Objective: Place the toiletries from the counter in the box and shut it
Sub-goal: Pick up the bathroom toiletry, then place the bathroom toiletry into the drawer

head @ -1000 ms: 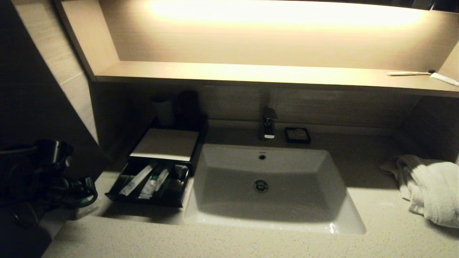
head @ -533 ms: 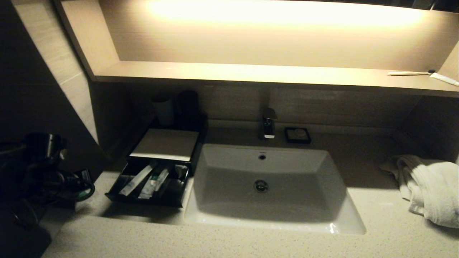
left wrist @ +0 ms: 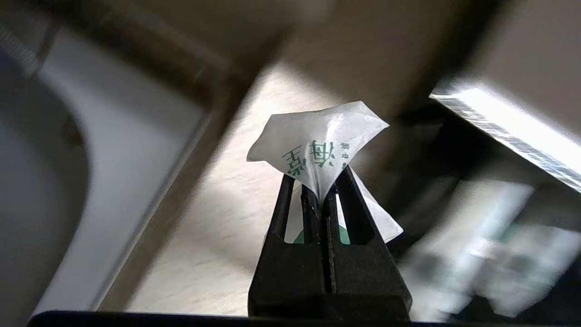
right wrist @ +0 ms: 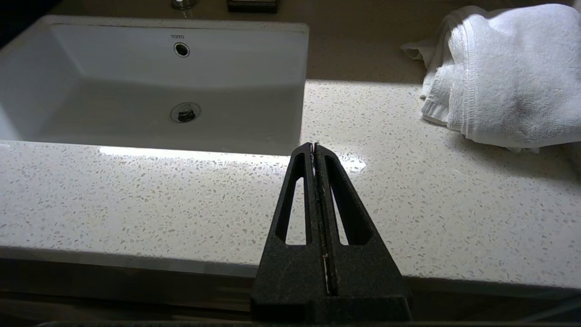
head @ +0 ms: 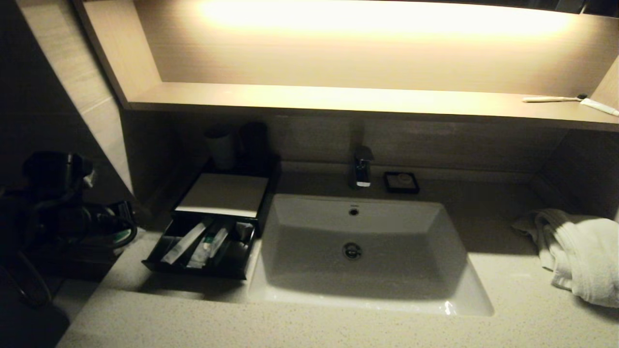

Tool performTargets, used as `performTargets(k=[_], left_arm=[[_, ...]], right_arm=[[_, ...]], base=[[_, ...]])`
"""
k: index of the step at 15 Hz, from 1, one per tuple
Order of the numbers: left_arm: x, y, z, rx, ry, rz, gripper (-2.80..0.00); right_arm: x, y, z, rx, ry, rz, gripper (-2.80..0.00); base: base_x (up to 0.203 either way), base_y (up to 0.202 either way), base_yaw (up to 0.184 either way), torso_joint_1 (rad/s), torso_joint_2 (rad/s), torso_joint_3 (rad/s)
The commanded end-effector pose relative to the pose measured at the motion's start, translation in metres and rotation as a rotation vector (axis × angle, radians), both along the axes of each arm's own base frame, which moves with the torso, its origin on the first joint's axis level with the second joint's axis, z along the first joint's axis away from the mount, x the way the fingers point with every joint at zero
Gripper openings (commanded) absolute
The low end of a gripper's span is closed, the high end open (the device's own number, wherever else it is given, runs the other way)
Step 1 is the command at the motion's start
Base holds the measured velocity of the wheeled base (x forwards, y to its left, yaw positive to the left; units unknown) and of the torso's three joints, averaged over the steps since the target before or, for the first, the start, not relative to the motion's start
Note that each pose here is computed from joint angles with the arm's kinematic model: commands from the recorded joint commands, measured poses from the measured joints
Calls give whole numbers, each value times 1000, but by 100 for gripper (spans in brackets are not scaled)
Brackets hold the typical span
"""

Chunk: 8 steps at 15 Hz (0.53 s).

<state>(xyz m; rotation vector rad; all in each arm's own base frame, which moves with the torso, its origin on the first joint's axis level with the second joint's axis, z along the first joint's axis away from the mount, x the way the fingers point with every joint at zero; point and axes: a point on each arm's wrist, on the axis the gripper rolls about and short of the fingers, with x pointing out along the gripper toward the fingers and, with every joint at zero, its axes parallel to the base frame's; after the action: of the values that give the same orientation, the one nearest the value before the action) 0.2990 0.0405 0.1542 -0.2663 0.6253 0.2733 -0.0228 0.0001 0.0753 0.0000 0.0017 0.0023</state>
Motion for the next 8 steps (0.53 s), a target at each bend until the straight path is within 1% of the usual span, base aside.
performTargets(k=[1, 4, 6, 8], left_arm=[[4, -29, 11, 4, -40, -95, -280], [1, -70, 21, 17, -69, -239, -280], [-5, -91, 25, 29, -72, -319, -280], [-7, -106, 23, 37, -60, -378, -280]], right_arm=[[0, 0, 0, 0, 0, 1, -280], [0, 0, 0, 0, 0, 0, -280], [0, 0, 0, 0, 0, 1, -280], [0, 0, 0, 0, 0, 1, -280]], base=[[0, 0, 0, 0, 0, 0], [0, 0, 0, 0, 0, 0], [0, 0, 0, 0, 0, 0], [0, 0, 0, 0, 0, 0]])
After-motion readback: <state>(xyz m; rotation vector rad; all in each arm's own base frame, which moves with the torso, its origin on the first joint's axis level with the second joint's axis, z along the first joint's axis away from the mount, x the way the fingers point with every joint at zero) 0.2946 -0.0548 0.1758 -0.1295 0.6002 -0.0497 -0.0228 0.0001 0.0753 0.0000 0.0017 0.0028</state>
